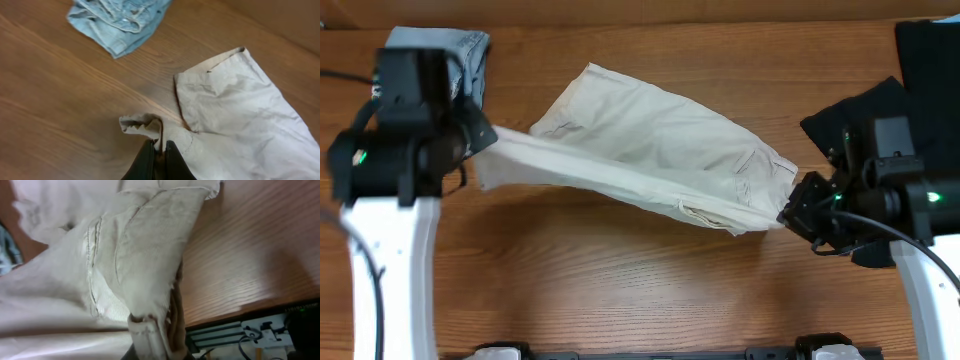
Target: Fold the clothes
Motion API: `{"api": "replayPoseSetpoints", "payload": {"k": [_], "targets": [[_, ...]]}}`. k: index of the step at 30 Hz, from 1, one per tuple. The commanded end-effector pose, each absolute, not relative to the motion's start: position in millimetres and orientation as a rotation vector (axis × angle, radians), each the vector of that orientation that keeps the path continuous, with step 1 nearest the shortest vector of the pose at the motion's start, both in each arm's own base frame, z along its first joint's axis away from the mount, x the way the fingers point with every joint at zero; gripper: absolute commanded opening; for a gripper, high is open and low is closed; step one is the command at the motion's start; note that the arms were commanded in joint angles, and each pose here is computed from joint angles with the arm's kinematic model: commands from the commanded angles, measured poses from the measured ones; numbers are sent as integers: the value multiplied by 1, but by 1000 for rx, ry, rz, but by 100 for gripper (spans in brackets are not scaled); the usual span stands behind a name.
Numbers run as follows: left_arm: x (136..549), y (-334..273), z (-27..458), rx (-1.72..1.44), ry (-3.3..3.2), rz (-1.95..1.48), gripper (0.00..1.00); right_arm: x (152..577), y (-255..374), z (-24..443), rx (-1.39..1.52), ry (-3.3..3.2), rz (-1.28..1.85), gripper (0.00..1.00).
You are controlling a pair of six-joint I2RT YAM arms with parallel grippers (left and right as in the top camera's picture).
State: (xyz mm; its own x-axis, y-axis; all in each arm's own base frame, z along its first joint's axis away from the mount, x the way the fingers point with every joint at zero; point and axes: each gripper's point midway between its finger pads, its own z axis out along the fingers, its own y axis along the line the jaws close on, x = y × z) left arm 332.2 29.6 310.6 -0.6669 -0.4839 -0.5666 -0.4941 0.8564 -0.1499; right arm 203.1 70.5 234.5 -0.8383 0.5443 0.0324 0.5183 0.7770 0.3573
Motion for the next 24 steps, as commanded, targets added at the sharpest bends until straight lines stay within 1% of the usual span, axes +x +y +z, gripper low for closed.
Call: {"api": "replayPoseSetpoints", "payload": {"k": [1,4,7,11,12,14,17,19,24], "targets": [[364,40,293,-689,2424,168,4,193,53,199,961,2966,371,4],[388,27,274,-626,2458,171,4,188,55,173,991,3011,373,4],[413,13,255,-583,2471,168,4,195,56,148,990,2998,385,4],[446,0,230,-556,2470,156,4,219,49,116,992,2910,372,4],[462,-3,217,-556,2461,149,4,230,42,103,1003,2878,340,4],[477,-5,204,-558,2450,144,4,240,34,92,1031,2846,301,4],[499,-9,190,-560,2419,125,4,263,20,81,1047,2786,244,4],[511,-12,188,-555,2388,108,4,279,17,78,1000,2751,249,4],[533,-23,198,-533,2298,58,4,314,16,81,920,2651,290,4]]}}
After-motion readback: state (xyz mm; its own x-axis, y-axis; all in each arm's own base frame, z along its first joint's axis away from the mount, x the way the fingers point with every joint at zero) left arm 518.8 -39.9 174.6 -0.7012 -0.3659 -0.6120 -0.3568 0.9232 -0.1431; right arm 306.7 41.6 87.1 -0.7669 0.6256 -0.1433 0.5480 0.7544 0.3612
